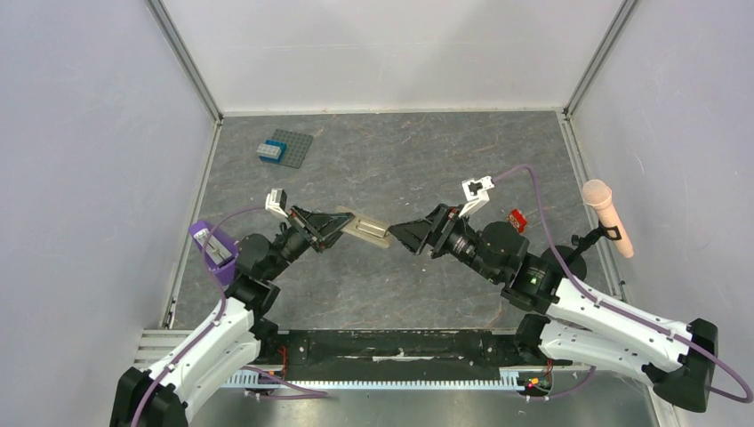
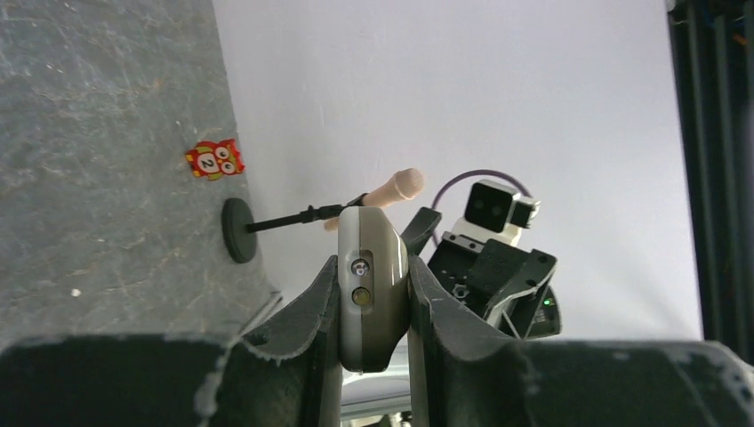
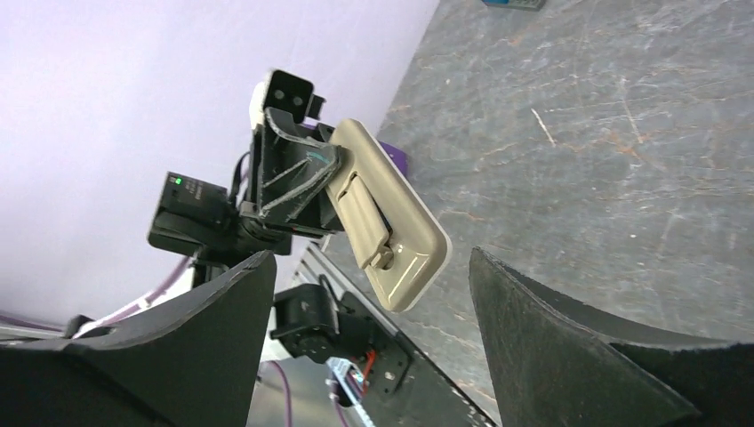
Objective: Load the batteries into the remote control
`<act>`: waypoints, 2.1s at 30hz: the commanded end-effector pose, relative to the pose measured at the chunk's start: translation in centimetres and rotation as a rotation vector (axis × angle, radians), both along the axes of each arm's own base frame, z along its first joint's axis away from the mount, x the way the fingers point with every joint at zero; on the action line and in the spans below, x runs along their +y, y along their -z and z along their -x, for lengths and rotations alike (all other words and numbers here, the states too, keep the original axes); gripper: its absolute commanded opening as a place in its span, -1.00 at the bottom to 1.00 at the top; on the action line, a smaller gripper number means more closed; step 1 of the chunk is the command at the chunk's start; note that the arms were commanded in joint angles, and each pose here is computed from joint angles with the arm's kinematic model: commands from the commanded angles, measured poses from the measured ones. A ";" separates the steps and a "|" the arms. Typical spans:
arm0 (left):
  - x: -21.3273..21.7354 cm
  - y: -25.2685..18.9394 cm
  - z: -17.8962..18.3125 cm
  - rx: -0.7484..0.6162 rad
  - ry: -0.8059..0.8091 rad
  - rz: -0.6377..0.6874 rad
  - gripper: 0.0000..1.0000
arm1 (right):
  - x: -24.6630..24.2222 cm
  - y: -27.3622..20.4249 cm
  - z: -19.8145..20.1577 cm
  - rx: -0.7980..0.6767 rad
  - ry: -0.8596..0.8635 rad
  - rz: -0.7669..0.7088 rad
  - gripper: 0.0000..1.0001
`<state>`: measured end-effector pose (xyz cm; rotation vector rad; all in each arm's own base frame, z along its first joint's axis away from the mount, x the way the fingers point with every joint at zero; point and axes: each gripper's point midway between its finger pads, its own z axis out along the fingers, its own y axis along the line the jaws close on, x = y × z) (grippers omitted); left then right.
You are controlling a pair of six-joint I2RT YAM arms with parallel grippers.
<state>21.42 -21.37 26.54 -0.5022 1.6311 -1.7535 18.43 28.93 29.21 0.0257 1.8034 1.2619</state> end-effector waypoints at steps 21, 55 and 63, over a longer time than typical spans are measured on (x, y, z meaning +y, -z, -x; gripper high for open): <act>0.4 -5.7 1.2 -0.061 0.044 0.192 -0.96 | 1.2 -0.8 -0.7 0.065 0.017 -0.175 0.03; -0.6 -4.5 1.7 -0.178 0.072 -0.029 -0.96 | 4.4 -0.1 -0.2 0.052 -0.108 -0.100 0.54; -1.3 -4.1 2.3 -0.217 0.128 -0.079 -0.96 | 5.0 0.2 -0.6 0.052 -0.109 -0.091 0.53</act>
